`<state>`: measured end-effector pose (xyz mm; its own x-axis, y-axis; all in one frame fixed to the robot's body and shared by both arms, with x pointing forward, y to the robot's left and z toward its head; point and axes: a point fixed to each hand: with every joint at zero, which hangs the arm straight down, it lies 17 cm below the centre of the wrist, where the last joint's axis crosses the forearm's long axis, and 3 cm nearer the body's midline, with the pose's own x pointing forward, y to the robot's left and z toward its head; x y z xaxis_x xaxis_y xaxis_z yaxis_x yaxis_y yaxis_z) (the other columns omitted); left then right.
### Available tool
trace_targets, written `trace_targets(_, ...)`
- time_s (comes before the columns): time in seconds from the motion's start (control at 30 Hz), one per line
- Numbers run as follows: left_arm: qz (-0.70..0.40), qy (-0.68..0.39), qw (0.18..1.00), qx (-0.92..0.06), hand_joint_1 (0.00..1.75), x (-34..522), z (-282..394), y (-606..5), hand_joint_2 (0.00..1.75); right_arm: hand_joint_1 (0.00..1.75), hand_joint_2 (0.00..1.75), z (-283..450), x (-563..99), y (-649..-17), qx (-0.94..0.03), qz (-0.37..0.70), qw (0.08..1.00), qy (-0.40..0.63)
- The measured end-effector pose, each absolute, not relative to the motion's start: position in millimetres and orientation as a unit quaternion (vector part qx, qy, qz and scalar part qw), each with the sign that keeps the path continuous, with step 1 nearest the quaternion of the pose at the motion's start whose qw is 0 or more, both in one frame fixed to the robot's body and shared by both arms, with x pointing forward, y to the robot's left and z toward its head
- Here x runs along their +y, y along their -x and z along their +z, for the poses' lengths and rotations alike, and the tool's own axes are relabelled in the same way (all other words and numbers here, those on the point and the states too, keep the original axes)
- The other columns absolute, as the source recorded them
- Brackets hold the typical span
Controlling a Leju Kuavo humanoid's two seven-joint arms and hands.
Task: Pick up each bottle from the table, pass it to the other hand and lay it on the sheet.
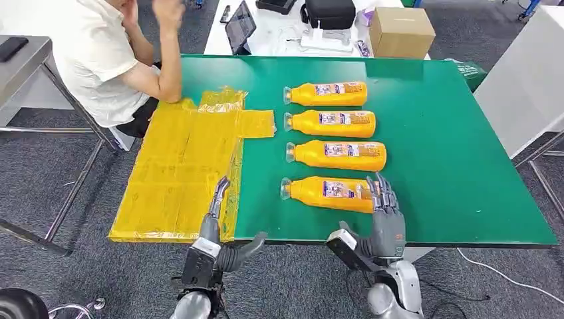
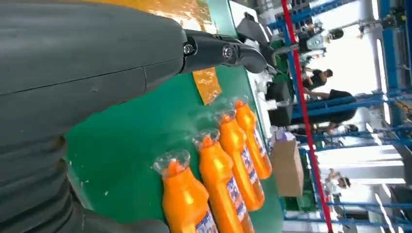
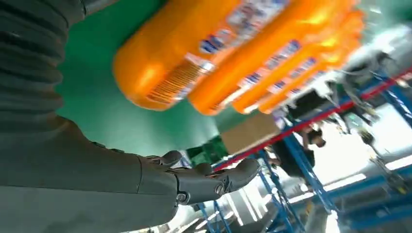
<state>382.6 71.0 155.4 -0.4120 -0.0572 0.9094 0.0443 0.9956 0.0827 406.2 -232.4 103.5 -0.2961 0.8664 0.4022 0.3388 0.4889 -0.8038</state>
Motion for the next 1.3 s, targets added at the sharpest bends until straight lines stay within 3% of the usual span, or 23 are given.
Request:
trace_targets(0.6,-0.037,0.013,0.542,-0.84,0.0,59.4,163.7,-389.3,1.75,0.0,1.75,119.2,-239.9,-462.8,-0.693,0.384,0.375,0.481)
trace_targets(1.3,-0.048,0.026,0.559,-0.828,0.0,49.6,158.2,-392.2,1.75,0.0,1.75,41.7,-269.2,-486.1,-0.597,0.445,0.506,0.435)
